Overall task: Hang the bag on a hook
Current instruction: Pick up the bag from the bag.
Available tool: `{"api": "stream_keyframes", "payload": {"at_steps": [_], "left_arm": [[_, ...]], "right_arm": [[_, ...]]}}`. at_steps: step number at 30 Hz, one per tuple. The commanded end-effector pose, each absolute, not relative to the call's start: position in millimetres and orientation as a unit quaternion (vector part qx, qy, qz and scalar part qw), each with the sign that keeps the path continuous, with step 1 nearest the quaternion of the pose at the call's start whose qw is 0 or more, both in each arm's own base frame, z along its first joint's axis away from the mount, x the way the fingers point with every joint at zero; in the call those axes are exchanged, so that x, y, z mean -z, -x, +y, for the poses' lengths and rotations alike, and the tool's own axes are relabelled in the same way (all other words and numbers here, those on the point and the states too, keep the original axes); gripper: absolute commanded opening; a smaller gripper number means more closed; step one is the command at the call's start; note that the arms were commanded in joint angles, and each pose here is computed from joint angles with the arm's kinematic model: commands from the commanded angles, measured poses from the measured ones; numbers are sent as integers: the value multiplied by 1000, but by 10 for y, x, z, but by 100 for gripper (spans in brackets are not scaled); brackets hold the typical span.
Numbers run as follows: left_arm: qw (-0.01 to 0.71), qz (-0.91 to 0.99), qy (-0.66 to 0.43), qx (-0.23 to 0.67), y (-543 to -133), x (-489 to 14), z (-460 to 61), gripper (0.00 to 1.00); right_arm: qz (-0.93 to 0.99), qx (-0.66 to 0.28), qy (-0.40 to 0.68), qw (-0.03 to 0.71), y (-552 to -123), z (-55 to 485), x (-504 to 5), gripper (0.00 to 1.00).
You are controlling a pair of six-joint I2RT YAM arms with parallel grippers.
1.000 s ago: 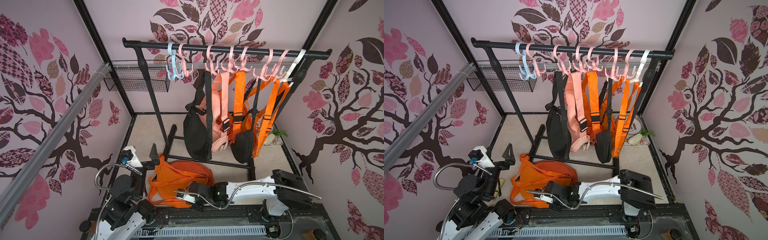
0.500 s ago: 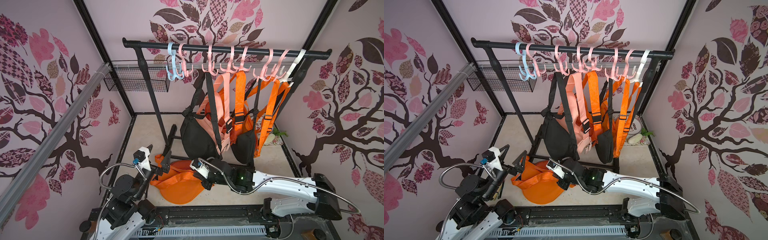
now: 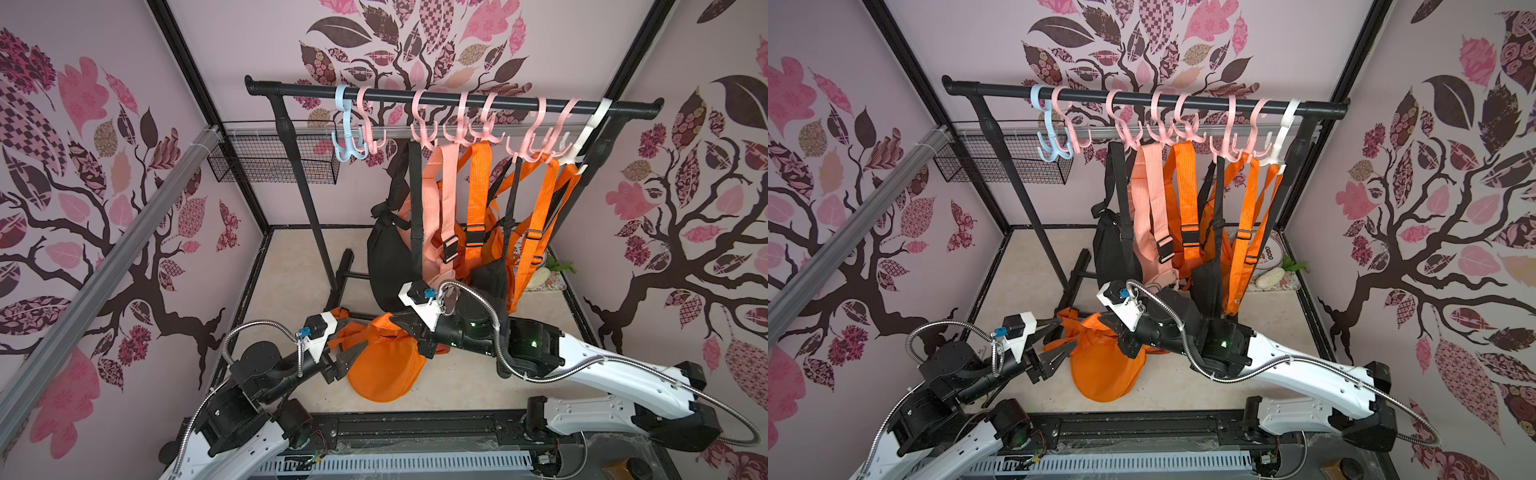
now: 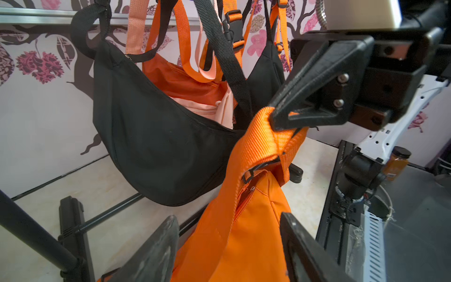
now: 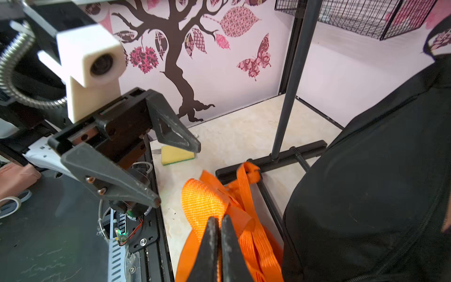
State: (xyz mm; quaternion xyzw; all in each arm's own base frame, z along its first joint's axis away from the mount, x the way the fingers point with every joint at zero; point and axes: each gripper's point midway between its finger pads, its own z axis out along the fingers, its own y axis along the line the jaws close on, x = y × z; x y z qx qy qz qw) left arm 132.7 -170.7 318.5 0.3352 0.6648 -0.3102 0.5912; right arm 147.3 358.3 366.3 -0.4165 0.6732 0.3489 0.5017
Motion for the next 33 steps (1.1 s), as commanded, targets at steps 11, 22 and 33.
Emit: {"api": "stream_keyframes", "payload": {"at_steps": [11, 22, 33], "left_arm": [[536, 700, -346, 321, -1448, -2914, -1927, 64], [548, 733, -310, 257, -1792, -2916, -1856, 53], [515, 701, -352, 346, -1575, -3070, -2152, 61]], "right_arm": [[623, -398, 419, 528, -1250, 3348, -4403, 0], [578, -462, 475, 476, -817, 3276, -4495, 0], [563, -483, 500, 446, -680, 3337, -4433, 0]]}}
